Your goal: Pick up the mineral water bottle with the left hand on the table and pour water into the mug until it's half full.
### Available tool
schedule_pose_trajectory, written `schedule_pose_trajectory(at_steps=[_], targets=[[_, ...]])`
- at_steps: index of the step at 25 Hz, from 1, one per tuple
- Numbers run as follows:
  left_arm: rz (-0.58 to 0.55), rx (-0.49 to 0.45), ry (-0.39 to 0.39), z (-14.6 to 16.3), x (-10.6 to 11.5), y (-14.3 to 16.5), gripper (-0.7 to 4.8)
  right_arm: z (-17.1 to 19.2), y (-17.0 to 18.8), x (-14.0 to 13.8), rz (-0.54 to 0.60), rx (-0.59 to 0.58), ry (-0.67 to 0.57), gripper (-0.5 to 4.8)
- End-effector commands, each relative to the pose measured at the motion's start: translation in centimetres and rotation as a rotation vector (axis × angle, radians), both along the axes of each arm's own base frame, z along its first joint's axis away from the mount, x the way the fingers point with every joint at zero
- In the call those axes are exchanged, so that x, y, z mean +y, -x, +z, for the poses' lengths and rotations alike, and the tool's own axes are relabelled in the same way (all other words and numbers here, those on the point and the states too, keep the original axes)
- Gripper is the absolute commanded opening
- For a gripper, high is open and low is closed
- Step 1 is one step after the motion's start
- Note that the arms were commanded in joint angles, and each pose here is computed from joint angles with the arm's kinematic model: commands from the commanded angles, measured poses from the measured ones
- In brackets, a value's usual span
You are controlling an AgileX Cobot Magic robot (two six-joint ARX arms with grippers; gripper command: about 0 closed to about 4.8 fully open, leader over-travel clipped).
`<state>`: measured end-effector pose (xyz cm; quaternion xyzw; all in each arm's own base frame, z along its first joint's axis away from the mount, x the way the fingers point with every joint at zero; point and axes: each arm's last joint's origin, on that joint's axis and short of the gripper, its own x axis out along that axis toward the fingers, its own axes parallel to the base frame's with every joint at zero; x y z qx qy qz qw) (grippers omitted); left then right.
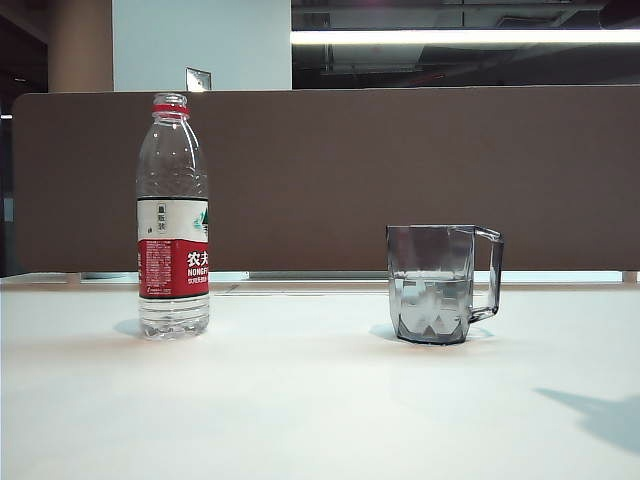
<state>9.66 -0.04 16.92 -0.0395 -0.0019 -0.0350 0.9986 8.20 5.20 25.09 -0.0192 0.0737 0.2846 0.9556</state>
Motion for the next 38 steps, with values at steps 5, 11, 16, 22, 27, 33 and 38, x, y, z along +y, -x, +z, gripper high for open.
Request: schedule_pose_trajectory(at_steps=[5, 11, 16, 22, 27, 33, 38], targets=[[-0.003, -0.012, -0.144, 0.0, 0.0, 0.0, -0.06, 0.3, 0.0, 0.0, 0.001, -0.020, -0.010, -0.01], [-0.003, -0.009, -0.101, 0.0, 0.0, 0.0, -0.06, 0.3, 0.0, 0.0, 0.001, -0.021, -0.009, -0.01], [-0.003, -0.008, -0.083, 0.0, 0.0, 0.0, -0.06, 0.3, 0.0, 0.0, 0.001, -0.021, -0.009, -0.01], [-0.003, -0.008, -0.083, 0.0, 0.0, 0.0, -0.06, 0.3, 0.0, 0.0, 0.001, -0.021, -0.009, -0.01], [-0.003, -0.008, -0.083, 0.0, 0.0, 0.0, -0.06, 0.3, 0.0, 0.0, 0.001, -0.021, -0.009, -0.01], [-0.003, -0.008, -0.083, 0.0, 0.0, 0.0, -0.06, 0.1, -0.1, 0.1, -0.001, -0.032, -0.016, -0.01], [-0.003, -0.009, -0.083, 0.0, 0.0, 0.0, -0.06, -2.2, -1.1, -0.3, -0.086, -0.082, -0.043, -0.01]])
